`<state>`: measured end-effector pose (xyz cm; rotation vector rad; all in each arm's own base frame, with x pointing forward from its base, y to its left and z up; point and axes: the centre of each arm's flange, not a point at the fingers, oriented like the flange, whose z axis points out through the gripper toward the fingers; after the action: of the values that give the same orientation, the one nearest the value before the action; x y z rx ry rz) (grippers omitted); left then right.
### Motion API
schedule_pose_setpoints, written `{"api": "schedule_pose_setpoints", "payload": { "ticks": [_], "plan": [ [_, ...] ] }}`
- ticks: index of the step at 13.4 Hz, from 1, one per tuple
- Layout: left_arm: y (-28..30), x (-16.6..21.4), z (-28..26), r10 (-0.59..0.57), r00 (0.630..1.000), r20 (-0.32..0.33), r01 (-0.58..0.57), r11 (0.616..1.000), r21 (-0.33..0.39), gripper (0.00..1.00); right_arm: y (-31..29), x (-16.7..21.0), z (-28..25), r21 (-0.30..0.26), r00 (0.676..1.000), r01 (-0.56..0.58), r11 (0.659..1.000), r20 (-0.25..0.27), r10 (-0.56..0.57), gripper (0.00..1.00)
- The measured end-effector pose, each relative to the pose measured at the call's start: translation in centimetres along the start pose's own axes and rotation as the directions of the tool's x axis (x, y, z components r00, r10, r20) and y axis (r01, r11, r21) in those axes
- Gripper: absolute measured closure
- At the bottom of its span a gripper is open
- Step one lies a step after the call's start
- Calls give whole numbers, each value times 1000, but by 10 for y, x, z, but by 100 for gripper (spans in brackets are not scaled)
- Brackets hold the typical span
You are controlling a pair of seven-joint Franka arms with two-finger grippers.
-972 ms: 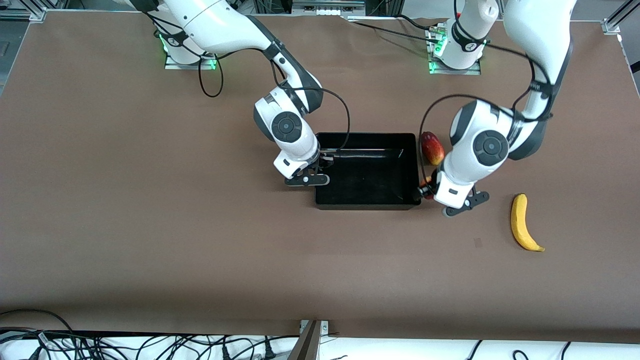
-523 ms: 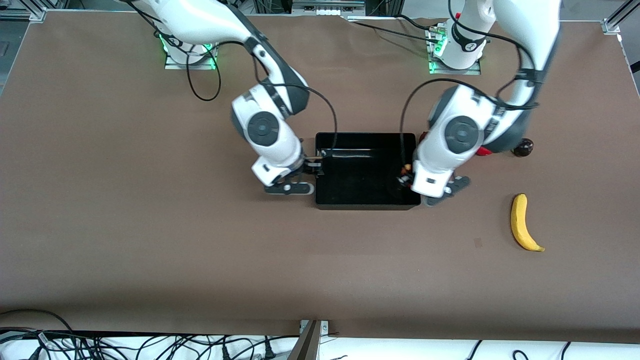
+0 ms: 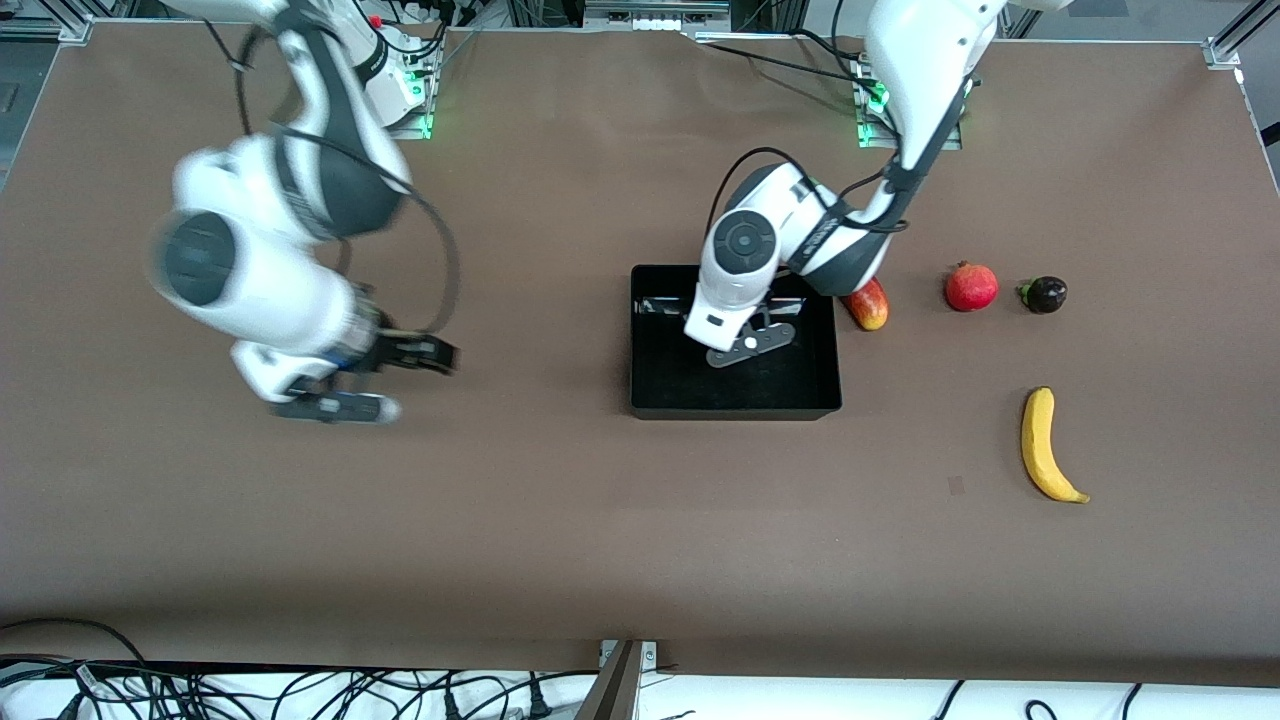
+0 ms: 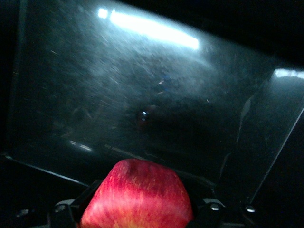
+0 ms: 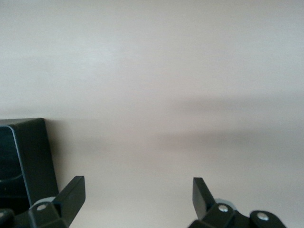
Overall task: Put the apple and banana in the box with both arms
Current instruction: 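Withdraw the right gripper while the left gripper carries the apple over the box, then lower the apple into the box and open the left gripper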
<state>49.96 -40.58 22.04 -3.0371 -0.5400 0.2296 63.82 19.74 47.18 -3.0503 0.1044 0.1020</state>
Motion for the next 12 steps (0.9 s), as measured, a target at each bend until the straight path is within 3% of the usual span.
{"api": "schedule_pose_setpoints", "payload": {
  "ticks": [5, 8, 12],
  "plan": [
    [21, -22, 38, 47, 999, -5, -47, 998, -29, 31, 101, -43, -96, 38, 1000, 13, 999, -4, -13, 0],
    [26, -25, 52, 54, 999, -8, -54, 997, -47, 31, 151, -66, -110, 43, 999, 44, 998, 2, -44, 0],
    [26, -25, 52, 54, 998, -10, -54, 997, -52, 31, 177, -71, -114, -3, 996, 90, 996, 6, -90, 0]
  ]
}}
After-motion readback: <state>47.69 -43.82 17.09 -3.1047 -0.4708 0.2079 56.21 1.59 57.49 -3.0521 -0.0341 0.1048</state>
